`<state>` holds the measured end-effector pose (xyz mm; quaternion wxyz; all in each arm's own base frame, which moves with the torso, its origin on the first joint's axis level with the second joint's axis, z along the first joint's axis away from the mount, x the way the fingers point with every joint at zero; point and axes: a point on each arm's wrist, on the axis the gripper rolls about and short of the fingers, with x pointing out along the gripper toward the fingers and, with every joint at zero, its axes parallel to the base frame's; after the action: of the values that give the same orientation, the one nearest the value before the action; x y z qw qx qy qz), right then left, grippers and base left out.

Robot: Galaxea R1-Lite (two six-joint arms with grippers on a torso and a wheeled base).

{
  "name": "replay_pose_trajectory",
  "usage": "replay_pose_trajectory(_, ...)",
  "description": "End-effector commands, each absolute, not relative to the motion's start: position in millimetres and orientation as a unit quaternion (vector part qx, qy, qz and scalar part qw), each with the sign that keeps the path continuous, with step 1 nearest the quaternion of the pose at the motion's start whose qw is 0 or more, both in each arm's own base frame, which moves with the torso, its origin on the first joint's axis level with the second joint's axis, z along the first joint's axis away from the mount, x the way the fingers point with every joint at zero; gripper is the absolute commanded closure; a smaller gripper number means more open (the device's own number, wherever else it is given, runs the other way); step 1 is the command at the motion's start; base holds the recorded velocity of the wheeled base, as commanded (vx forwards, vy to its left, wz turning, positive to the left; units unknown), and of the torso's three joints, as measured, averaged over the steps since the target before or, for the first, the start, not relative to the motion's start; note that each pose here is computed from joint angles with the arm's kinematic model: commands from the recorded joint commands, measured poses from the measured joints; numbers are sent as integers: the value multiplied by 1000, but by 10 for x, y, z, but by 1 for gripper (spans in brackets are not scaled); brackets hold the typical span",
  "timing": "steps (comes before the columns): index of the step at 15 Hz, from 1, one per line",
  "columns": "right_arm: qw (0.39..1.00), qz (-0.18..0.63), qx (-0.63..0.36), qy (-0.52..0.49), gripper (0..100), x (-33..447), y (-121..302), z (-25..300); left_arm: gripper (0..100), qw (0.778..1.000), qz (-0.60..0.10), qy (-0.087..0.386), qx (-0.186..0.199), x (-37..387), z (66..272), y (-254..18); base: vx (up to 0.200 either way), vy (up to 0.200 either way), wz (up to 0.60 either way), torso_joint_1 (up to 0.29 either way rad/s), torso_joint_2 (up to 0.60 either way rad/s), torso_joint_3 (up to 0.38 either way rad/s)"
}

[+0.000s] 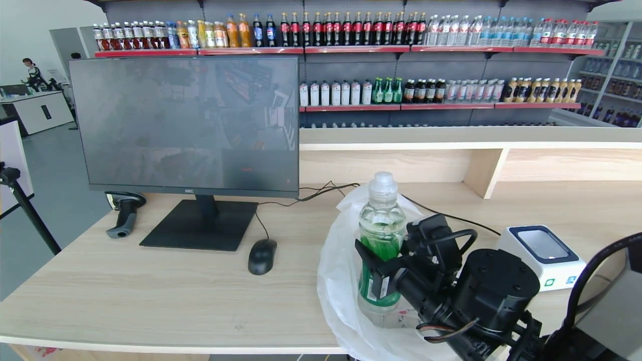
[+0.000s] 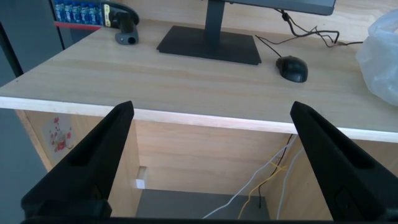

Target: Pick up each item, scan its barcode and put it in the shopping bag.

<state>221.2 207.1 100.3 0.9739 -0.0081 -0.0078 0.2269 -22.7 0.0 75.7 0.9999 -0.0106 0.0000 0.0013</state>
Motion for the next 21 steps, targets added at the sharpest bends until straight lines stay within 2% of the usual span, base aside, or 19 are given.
replay_pose_trajectory(1,974,226,-9,2,100,2196,2051,967,0,1000,2,0,-11,-227,757,0,0,0,0,0,0,0)
replay_pose_trajectory(15,973,229,-20,24,100,2211,2091,813,0,1000,2,0,-11,-227,757,0,0,0,0,0,0,0)
replay_pose_trajectory(21,974,223,-10,28,100,2137,1980,869,0,1000,2,0,-11,-227,757,0,0,0,0,0,0,0)
